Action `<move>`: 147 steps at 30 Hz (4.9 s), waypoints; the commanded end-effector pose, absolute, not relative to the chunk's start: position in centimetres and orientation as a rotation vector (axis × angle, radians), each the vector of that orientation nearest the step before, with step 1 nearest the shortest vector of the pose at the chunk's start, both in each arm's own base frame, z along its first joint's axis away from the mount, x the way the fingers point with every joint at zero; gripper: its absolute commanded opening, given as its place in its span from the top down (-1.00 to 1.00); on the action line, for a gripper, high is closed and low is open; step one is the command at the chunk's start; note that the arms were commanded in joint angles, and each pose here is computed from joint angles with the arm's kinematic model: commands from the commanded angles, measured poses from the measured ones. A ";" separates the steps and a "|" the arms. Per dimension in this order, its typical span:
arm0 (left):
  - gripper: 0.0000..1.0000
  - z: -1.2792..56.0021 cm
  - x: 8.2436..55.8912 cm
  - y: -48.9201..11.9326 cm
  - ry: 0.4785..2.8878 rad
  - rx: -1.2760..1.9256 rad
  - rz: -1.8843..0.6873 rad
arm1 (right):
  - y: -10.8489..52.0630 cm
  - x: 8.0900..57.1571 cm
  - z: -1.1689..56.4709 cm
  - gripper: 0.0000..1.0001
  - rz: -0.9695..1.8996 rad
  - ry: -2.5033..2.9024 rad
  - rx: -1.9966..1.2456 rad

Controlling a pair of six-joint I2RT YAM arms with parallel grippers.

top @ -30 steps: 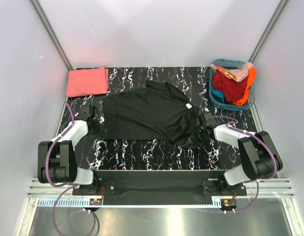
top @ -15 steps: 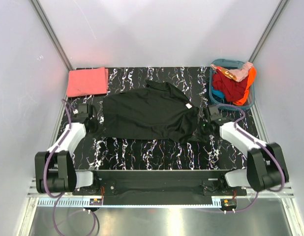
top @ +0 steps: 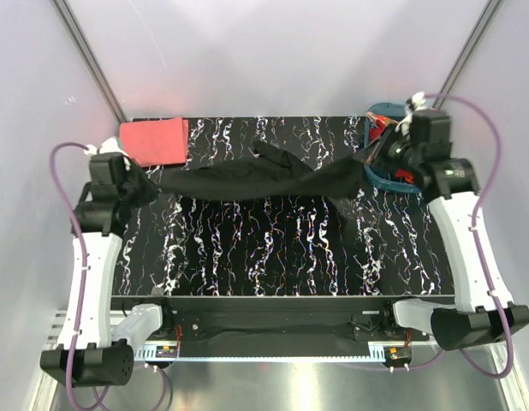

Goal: Fold and stack the t-shirts
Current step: Flatten the tshirt out

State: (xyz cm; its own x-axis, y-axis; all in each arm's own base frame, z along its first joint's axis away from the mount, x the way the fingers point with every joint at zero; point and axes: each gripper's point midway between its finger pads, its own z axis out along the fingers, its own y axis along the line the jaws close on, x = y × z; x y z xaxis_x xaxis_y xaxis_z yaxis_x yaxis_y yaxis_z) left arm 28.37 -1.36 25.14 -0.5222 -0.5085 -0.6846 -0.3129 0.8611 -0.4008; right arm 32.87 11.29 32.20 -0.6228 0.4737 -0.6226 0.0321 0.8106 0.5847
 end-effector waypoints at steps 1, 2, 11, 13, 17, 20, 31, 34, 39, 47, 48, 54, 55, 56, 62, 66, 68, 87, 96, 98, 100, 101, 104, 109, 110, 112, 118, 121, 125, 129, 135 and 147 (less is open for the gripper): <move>1.00 31.8 27.5 -0.8 2.024 -0.550 -0.274 | 10.5 30.4 38.9 1.00 0.667 2.051 0.287; 1.00 33.4 27.2 -0.8 1.999 -0.545 -0.279 | 10.3 29.7 41.9 1.00 0.671 1.970 0.265; 1.00 50.0 24.2 -2.6 1.670 -0.316 -0.335 | 8.5 23.4 54.9 1.00 0.658 1.576 0.166; 1.00 51.9 23.7 -3.0 1.625 -0.275 -0.343 | 8.2 21.4 58.4 1.00 0.659 1.464 0.125; 1.00 56.9 21.9 -3.0 1.474 -0.206 -0.331 | 7.2 19.9 62.9 1.00 0.620 1.323 0.105; 1.00 58.6 22.9 -2.6 1.436 -0.219 -0.296 | 6.8 21.7 64.2 1.00 0.581 1.286 0.109; 1.00 63.9 30.3 -2.8 1.316 -0.242 -0.286 | 7.4 30.4 65.7 1.00 0.532 1.244 0.110; 1.00 64.9 31.0 -2.8 1.252 -0.259 -0.305 | 7.2 31.9 66.2 1.00 0.504 1.235 0.107; 1.00 63.8 30.8 -2.6 1.248 -0.267 -0.297 | 6.8 31.9 66.9 1.00 0.468 1.212 0.099; 1.00 63.5 26.6 -1.7 1.226 -0.273 -0.284 | 5.9 26.4 68.3 1.00 0.493 1.149 0.119; 1.00 63.5 26.1 -1.7 1.219 -0.275 -0.287 | 5.7 25.6 68.5 1.00 0.494 1.139 0.123; 1.00 64.1 20.4 -1.5 1.159 -0.272 -0.346 | 4.8 19.0 69.5 1.00 0.514 1.080 0.131; 1.00 64.0 19.7 -1.6 1.160 -0.264 -0.351 | 4.6 16.9 69.8 1.00 0.521 1.053 0.124; 1.00 64.4 17.9 -1.4 1.130 -0.259 -0.364 | 4.4 16.0 69.7 1.00 0.528 1.049 0.129; 1.00 64.1 13.3 -1.4 1.073 -0.245 -0.417 | 4.2 11.2 68.9 1.00 0.572 1.022 0.130; 1.00 63.9 12.4 -1.1 1.062 -0.254 -0.413 | 4.6 11.4 68.9 1.00 0.612 1.035 0.133; 1.00 63.8 13.1 -1.0 1.071 -0.262 -0.402 | 4.9 11.9 69.3 1.00 0.630 1.036 0.136; 0.92 29.4 34.2 -0.8 1.709 -0.518 -0.137 | 9.8 38.7 37.9 1.00 0.635 1.706 0.309; 1.00 14.9 43.5 0.5 2.029 -0.591 -0.058 | 11.6 49.9 25.2 1.00 0.565 1.920 0.272; 1.00 12.5 45.0 0.5 2.086 -0.595 -0.064 | 12.1 51.8 25.2 1.00 0.577 1.918 0.259; 1.00 13.2 47.2 0.7 2.063 -0.573 -0.081 | 12.6 53.5 22.2 1.00 0.576 1.984 0.253; 1.00 11.6 47.7 0.6 2.108 -0.565 -0.074 | 12.9 54.5 22.8 1.00 0.583 1.971 0.243; 1.00 10.8 49.8 1.0 2.154 -0.547 -0.058 | 13.2 56.5 22.1 1.00 0.583 1.982 0.238; 1.00 11.3 51.3 2.4 2.154 -0.543 -0.068 | 13.1 58.3 20.6 1.00 0.549 2.034 0.233; 1.00 11.4 51.5 2.5 2.160 -0.544 -0.067 | 13.2 58.6 21.2 1.00 0.550 2.027 0.229; 1.00 11.0 51.6 3.1 2.173 -0.561 -0.072 | 13.3 58.8 20.4 1.00 0.549 2.052 0.224; 1.00 10.3 51.8 3.2 2.209 -0.555 -0.108 | 13.8 59.9 20.4 1.00 0.568 2.060 0.208; 1.00 9.8 51.8 2.9 2.243 -0.550 -0.123 | 14.0 60.0 20.2 1.00 0.572 2.071 0.207; 1.00 10.4 51.5 2.5 2.252 -0.542 -0.154 | 14.1 59.7 20.1 1.00 0.583 2.094 0.203; 1.00 12.7 51.5 1.7 2.230 -0.511 -0.206 | 13.9 58.9 22.0 1.00 0.576 2.087 0.202; 1.00 24.3 51.3 0.7 2.006 -0.473 -0.315 | 12.1 56.0 34.0 1.00 0.539 1.876 0.203; 1.00 51.7 38.8 -0.9 1.381 -0.263 -0.398 | 8.7 40.7 59.3 1.00 0.480 1.339 0.072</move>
